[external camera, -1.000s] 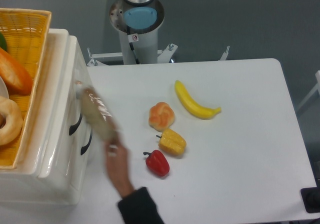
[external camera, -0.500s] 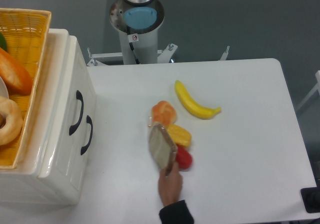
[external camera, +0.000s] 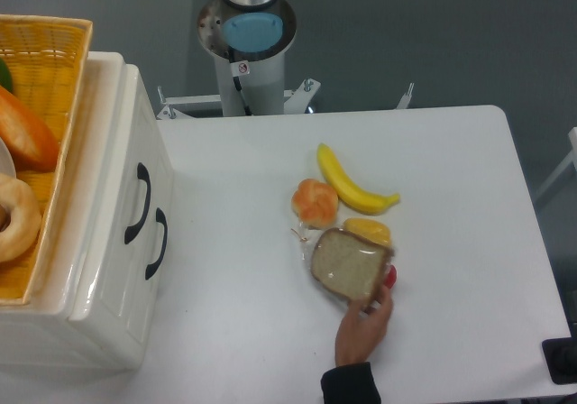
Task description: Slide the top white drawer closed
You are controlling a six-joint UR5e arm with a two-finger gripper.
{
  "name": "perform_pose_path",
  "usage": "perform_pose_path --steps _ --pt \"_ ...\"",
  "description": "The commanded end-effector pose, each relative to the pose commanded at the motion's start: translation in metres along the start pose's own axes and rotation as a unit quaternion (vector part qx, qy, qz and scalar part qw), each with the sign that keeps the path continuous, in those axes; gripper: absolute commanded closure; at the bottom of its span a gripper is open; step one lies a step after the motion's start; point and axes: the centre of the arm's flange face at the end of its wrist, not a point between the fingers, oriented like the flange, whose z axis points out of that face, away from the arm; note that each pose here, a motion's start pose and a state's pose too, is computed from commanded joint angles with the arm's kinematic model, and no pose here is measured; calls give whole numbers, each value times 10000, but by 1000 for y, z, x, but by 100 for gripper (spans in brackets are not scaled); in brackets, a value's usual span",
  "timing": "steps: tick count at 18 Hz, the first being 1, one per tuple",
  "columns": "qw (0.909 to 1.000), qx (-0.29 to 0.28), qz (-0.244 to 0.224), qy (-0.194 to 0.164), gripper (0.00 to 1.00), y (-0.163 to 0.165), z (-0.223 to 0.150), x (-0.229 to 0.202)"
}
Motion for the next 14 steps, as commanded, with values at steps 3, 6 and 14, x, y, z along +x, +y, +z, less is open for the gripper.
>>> perform_pose_path --steps 3,6,14 --pt "10000 1 1 7 0 0 1 0" --pt "10000 1 1 7 0 0 1 0" --pt "10000 39 -27 17 0 4 0 0"
